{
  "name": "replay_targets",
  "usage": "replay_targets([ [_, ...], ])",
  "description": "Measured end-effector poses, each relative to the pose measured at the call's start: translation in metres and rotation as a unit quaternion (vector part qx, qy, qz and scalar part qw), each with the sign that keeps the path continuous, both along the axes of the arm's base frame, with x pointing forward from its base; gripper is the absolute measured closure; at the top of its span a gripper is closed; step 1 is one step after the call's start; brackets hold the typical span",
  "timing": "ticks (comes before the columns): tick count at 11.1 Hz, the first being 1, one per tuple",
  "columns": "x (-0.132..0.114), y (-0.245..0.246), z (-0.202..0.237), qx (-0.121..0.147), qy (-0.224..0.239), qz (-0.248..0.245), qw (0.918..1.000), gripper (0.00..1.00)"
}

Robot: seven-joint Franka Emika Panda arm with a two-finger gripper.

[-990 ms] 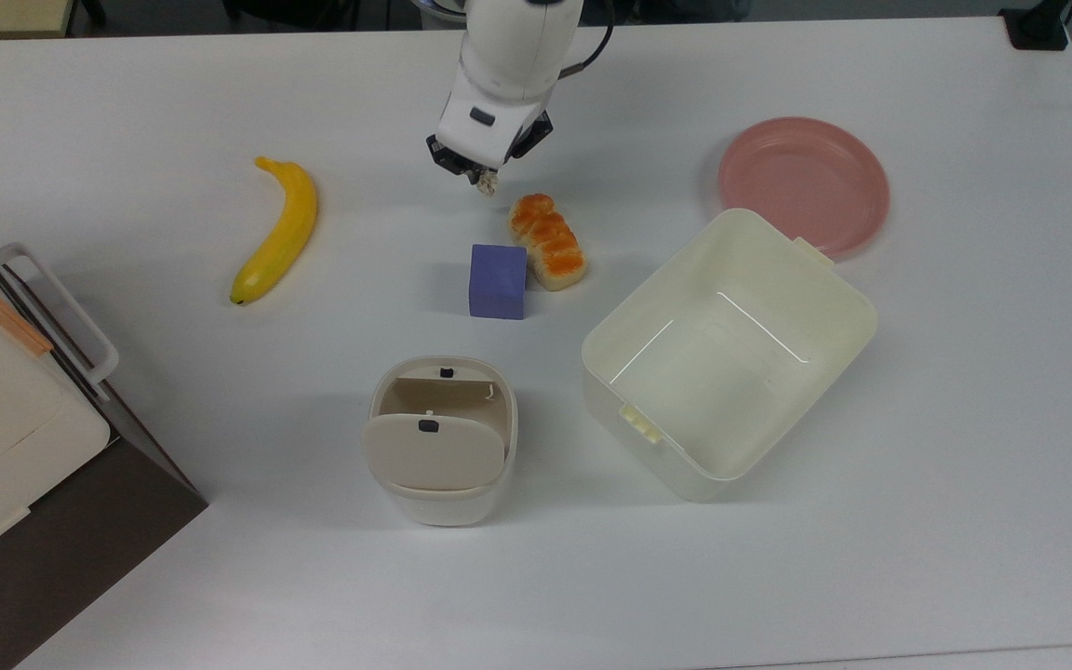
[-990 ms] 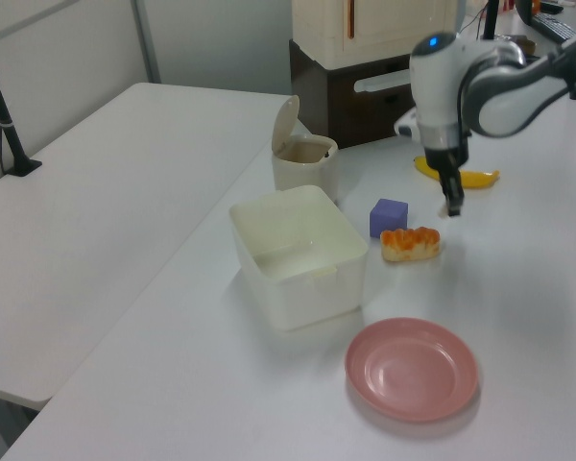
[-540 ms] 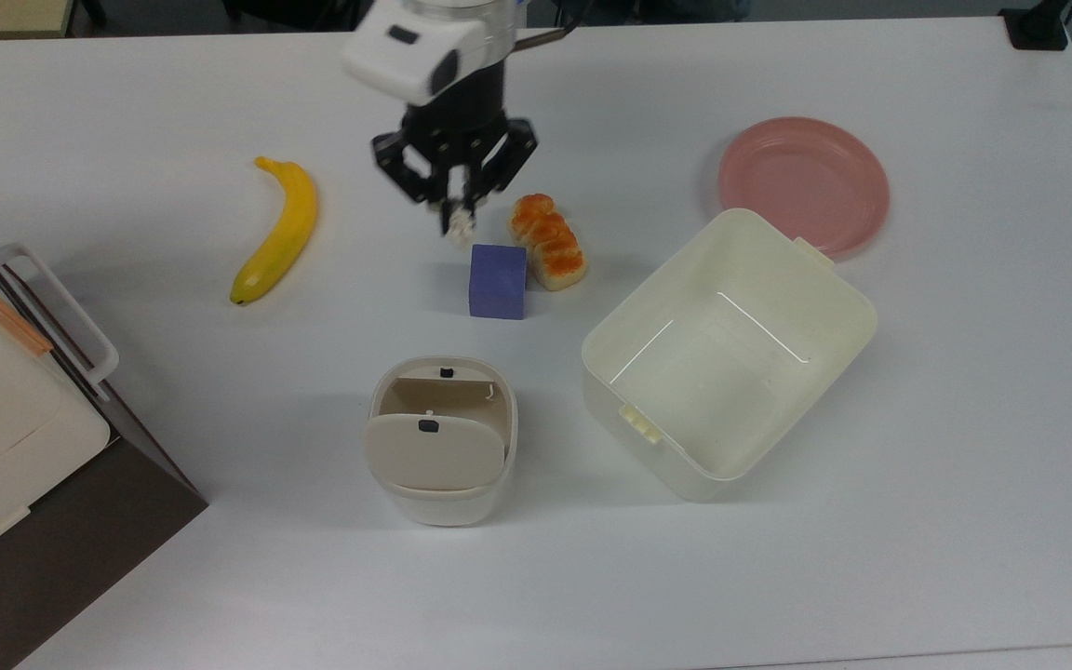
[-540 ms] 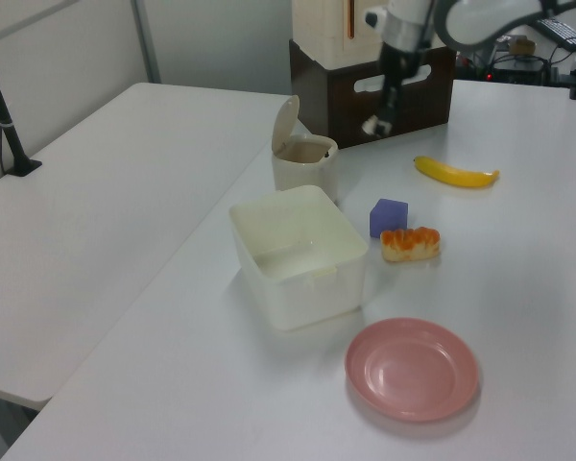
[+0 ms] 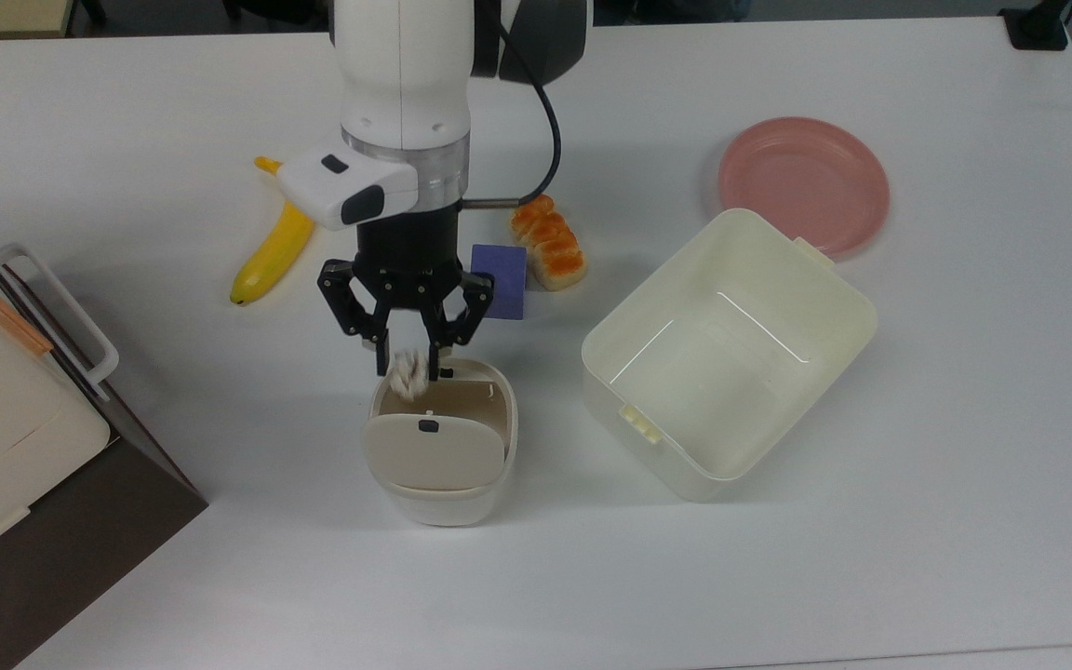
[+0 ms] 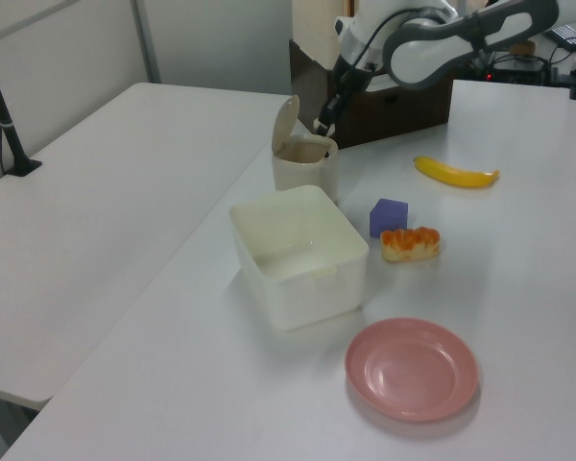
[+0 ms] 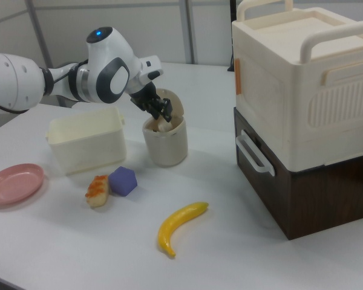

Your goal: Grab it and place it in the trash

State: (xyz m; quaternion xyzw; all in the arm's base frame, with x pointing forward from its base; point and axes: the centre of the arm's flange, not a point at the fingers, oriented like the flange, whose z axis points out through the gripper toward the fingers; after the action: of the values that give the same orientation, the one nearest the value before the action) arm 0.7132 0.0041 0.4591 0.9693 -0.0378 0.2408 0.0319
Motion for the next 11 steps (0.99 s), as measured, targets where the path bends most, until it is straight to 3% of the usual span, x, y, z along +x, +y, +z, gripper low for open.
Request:
replay_targets([
  [3,0.003,0.002,0.018,0.017,-0.022,-0.027,0.9992,0.01],
  [5,-0.016,0.003,0.038,0.022,0.041,-0.037,0.9982,0.0],
  [8,-0.071,0.002,0.089,0.021,0.154,-0.028,0.9875,0.0],
  [11,-0.102,-0.002,0.115,0.018,0.189,-0.005,0.9819,0.0],
])
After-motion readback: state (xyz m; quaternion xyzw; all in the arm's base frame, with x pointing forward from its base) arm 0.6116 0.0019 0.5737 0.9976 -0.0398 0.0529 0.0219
